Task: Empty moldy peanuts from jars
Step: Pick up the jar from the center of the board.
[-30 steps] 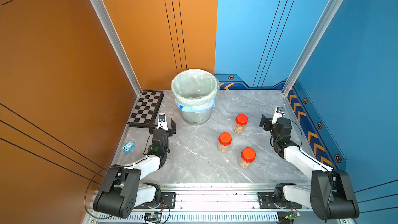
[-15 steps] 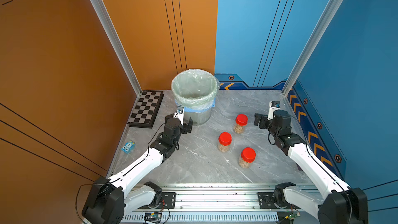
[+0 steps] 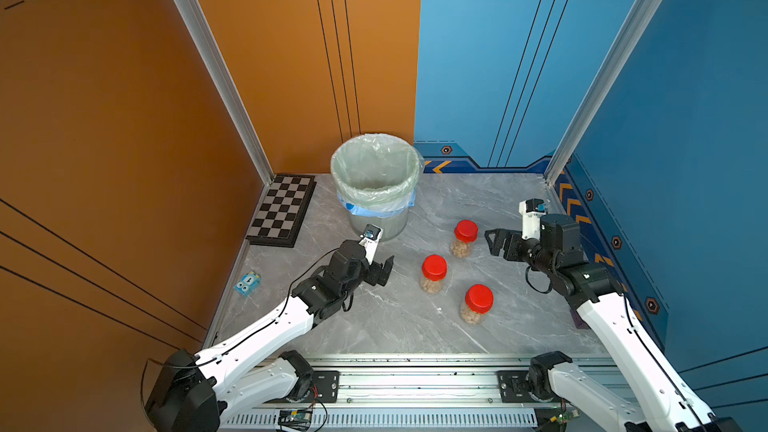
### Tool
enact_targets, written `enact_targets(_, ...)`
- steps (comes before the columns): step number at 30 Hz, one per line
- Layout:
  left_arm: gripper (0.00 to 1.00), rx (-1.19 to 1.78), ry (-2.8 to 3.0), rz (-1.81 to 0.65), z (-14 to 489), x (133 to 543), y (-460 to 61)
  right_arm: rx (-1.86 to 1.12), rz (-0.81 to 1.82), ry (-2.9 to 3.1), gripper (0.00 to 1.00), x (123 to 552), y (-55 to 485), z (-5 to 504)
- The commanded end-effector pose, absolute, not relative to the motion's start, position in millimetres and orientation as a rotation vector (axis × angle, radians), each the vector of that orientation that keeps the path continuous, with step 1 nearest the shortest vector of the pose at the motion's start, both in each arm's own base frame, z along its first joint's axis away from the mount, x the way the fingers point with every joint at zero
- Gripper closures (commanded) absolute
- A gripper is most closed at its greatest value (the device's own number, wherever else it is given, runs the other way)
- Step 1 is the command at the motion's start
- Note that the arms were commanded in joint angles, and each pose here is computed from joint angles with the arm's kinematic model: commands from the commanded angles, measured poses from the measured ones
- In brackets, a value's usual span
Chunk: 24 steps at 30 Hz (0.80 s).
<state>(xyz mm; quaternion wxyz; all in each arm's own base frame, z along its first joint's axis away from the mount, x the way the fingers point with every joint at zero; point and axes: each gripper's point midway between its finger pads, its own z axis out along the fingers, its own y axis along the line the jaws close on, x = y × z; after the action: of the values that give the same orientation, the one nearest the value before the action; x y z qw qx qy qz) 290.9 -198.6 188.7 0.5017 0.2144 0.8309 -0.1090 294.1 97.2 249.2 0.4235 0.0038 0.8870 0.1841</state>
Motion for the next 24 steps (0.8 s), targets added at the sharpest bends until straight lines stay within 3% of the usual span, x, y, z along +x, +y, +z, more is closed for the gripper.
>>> enact_targets(1,0.02,0.559,2.038,-0.287,180.4,285.0,-209.8,-0.124,0.561,2.377,0.0,266.1,127.6,230.9)
enact_targets(7,0.02,0.557,2.016,-0.305,180.5,282.9,-213.4,-0.12,0.382,2.392,0.0,268.2,114.9,219.4)
enact_targets(13,0.02,0.573,2.004,-0.288,180.1,284.7,-214.1,-0.071,0.376,2.379,0.0,261.2,101.6,216.4)
enact_targets(24,0.02,0.565,2.008,-0.27,175.0,285.5,-211.1,-0.28,0.547,2.381,0.0,249.6,150.5,225.8)
